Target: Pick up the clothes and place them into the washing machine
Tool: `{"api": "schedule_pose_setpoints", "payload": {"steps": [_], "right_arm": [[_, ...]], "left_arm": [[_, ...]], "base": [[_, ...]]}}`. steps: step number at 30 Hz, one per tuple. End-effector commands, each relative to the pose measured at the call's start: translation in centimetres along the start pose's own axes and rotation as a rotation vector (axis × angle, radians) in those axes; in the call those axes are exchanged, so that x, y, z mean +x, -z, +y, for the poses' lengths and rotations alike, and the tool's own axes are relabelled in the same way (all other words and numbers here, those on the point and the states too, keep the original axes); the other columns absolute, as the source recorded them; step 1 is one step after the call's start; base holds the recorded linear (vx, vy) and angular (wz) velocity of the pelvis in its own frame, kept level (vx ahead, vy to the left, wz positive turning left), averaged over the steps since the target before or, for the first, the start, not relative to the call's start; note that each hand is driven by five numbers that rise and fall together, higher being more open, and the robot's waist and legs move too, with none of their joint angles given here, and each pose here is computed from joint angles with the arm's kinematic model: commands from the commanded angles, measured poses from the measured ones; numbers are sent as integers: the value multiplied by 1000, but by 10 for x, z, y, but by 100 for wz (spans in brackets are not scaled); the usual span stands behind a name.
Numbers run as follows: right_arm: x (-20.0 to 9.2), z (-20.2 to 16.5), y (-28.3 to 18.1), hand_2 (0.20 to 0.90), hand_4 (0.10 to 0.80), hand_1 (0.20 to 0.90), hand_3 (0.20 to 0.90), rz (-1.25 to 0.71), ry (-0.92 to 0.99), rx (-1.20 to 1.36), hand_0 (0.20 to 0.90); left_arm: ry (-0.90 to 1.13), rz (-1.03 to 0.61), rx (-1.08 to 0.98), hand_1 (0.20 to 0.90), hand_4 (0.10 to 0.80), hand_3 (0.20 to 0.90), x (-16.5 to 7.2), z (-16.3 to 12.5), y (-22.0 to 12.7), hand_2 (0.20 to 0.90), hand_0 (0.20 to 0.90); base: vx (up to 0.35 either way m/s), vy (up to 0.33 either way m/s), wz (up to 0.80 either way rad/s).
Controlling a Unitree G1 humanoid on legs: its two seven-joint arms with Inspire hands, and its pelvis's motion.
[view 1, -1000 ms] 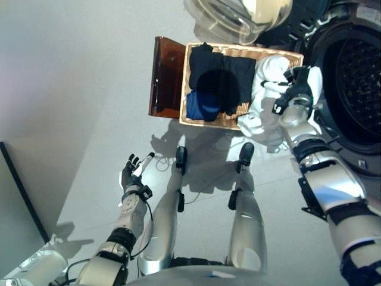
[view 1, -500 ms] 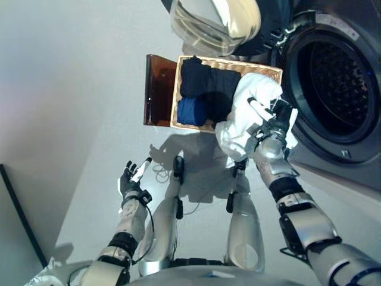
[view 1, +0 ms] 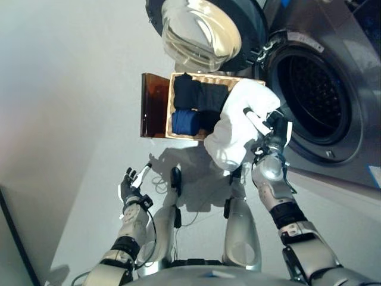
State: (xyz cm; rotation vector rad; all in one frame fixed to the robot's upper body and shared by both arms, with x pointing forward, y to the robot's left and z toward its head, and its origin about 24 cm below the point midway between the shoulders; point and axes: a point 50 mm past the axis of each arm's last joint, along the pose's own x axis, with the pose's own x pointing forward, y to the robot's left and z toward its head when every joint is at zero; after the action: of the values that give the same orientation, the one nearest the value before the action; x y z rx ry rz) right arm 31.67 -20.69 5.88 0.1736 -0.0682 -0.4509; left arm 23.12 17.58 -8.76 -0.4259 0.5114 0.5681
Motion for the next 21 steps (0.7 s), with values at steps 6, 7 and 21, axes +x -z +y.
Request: {"api": "schedule_pose_setpoints", "payload": {"steps": [6, 7, 21], "right_arm": [[-15, 7, -53, 200, 300, 200, 200, -281, -95, 262, 200], [-16, 6, -51, 200, 300, 200, 200, -269, -89, 291, 200], [-16, 5, -13, 200, 300, 200, 200, -56, 76, 785, 200]], "left_arm": [[-113, -8, 80, 900, 800, 900, 0, 40, 6, 900, 900], [-119, 4, 88, 900, 800, 900, 0, 42, 9, 900, 900], [-124, 52, 105, 900, 800, 900, -4, 52, 19, 900, 900]], "base": [[12, -4, -7], [0, 0, 0], [-5, -5, -3]]}}
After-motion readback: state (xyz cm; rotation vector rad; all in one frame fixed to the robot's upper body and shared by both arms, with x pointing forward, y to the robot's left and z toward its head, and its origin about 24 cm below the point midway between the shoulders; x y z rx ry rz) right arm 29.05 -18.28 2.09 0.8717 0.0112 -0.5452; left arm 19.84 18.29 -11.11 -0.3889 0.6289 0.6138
